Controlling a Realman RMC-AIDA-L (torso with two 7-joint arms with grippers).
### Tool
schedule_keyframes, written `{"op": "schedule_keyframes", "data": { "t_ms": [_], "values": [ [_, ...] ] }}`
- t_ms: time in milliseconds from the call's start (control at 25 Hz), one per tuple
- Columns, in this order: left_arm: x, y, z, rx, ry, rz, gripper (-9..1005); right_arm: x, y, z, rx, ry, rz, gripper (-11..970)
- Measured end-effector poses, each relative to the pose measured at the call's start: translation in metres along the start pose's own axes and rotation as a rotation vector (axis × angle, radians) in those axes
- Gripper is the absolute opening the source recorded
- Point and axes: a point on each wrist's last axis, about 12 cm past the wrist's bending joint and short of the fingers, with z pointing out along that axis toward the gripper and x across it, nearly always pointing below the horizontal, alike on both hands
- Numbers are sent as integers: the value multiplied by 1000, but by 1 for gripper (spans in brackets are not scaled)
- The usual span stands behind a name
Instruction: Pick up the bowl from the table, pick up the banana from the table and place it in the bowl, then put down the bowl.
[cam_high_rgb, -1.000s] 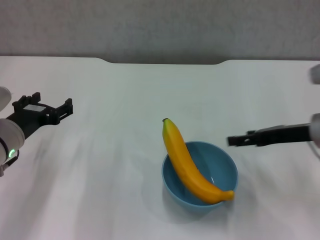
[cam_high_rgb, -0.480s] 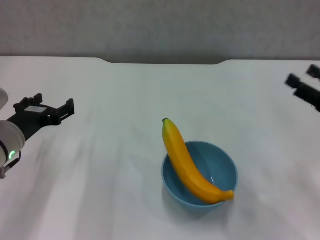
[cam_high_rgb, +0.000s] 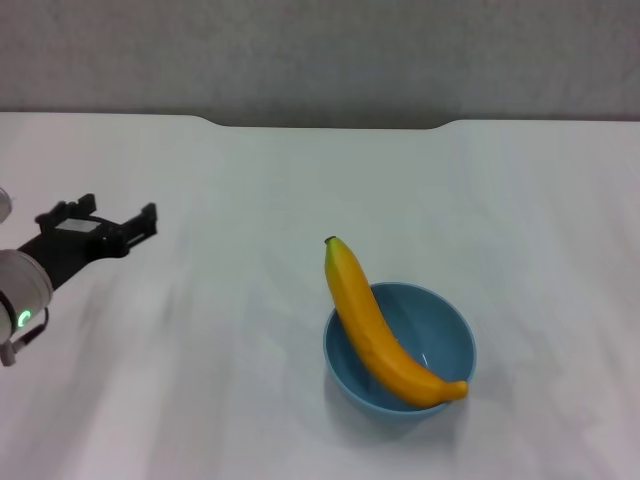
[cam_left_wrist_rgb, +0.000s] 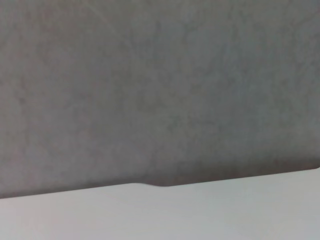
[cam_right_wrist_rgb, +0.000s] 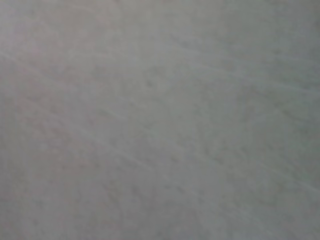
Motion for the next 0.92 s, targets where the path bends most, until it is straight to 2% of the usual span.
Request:
{"op": "schedule_keyframes", "data": {
  "t_ms": [120, 240, 400, 480, 680, 760, 840, 920],
  "values": [
    [3, -4, -2, 43, -13, -30, 894, 4, -5, -7, 70, 10, 25, 892],
    [7, -6, -3, 75, -39, -75, 894, 12, -10, -12, 190, 7, 89, 892],
    [10, -9, -6, 127, -95, -131, 894, 29, -14, -6, 291, 118, 133, 892],
    [10, -11, -9, 170, -140, -163, 894, 38, -12, 2, 283, 198, 120, 892],
    [5, -14, -14, 233, -232, -231, 894, 43, -1, 13, 215, 248, 101, 892],
    [5, -13, -14, 232, -248, -303, 894, 47, 6, 20, 178, 274, 89, 892],
    [8, -9, -16, 211, -264, -420, 894, 52, 15, 25, 155, 299, 73, 892],
    [12, -8, -17, 201, -270, -465, 894, 56, 22, 29, 144, 310, 53, 892]
  ]
}}
